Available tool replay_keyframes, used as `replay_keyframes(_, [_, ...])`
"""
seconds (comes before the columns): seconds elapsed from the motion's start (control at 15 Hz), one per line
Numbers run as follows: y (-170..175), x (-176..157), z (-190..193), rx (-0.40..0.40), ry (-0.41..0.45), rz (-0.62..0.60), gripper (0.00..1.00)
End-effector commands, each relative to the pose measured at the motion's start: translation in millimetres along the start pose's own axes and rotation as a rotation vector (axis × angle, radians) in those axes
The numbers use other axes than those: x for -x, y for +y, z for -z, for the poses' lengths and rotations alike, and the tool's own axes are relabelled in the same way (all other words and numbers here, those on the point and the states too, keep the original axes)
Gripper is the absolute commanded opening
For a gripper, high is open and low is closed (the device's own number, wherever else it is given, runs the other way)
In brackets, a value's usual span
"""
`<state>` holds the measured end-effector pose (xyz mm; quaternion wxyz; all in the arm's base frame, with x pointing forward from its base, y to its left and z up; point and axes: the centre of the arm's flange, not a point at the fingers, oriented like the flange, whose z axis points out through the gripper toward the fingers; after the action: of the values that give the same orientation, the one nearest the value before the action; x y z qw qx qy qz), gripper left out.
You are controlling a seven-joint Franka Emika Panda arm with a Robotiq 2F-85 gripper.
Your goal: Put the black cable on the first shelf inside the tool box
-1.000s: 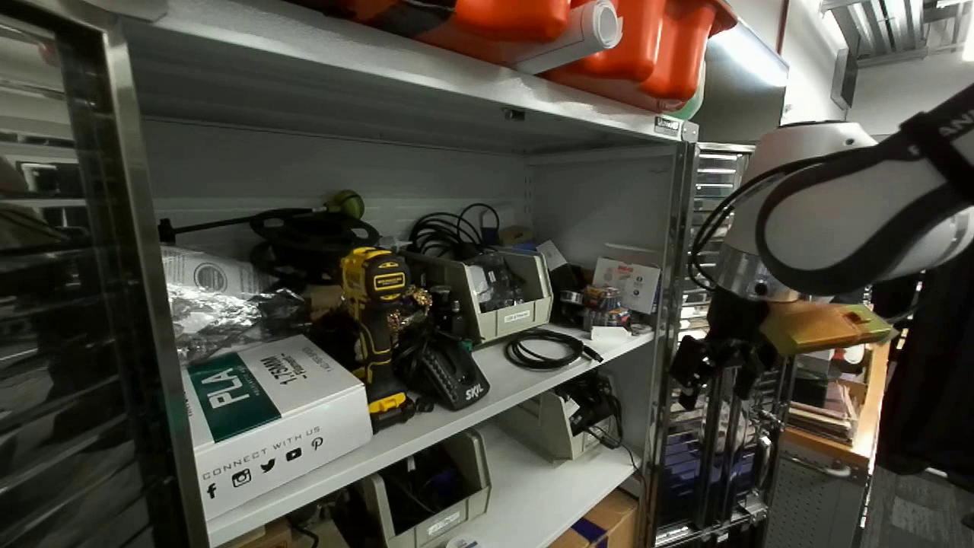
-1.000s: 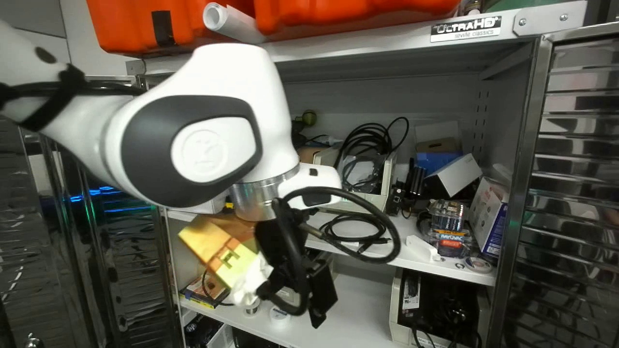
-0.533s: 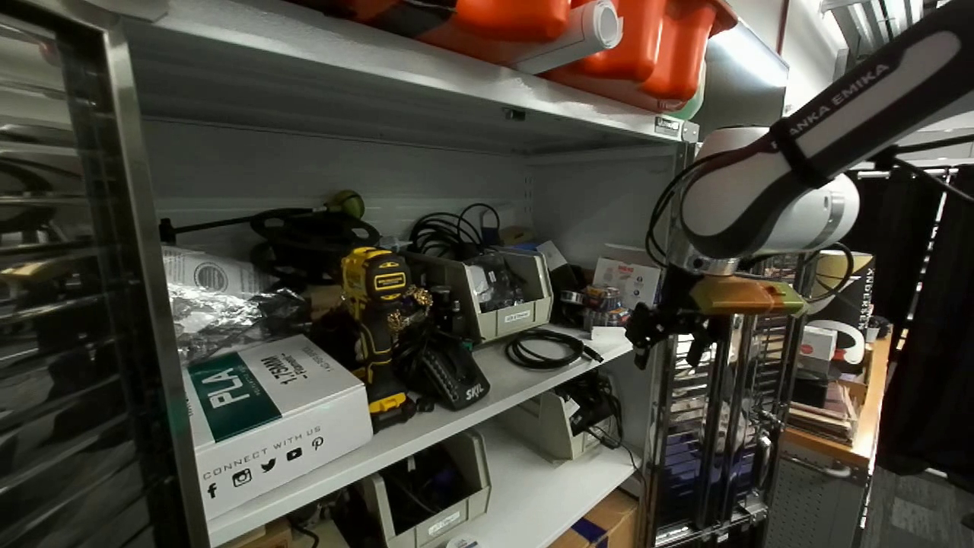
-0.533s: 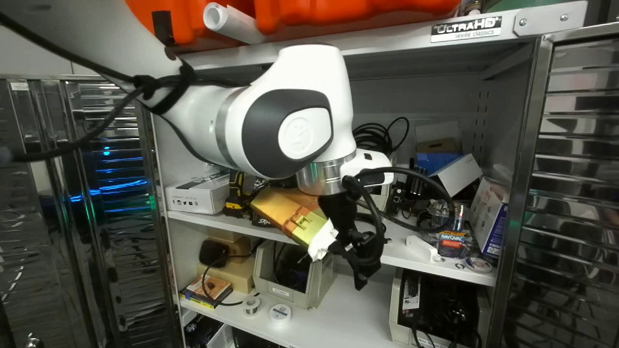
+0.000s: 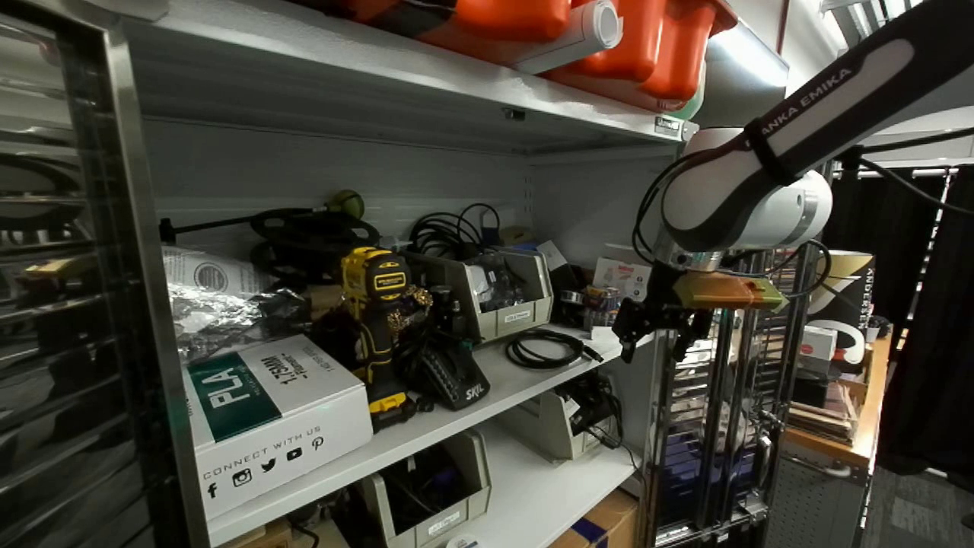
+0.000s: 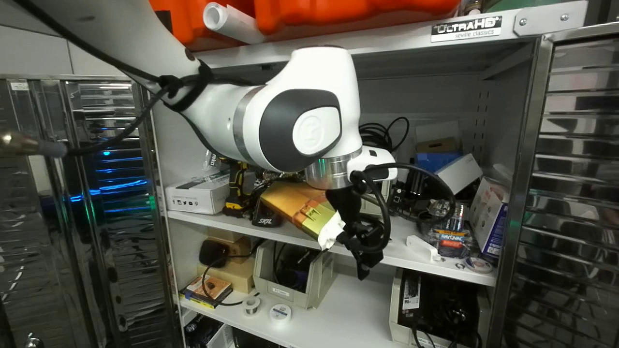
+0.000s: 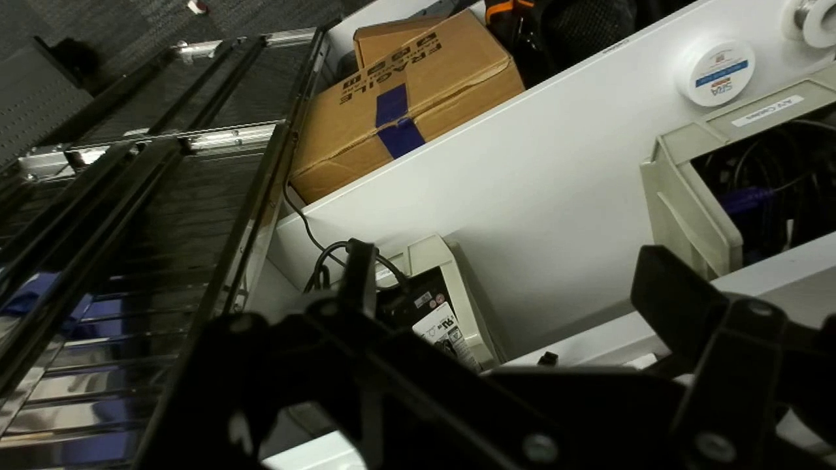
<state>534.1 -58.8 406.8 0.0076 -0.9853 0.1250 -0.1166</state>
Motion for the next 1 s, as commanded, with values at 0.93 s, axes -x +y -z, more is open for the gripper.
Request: replay_keyframes(0.93, [-16.8, -60.1, -23.2, -0.030, 0.091, -0.030, 1.00])
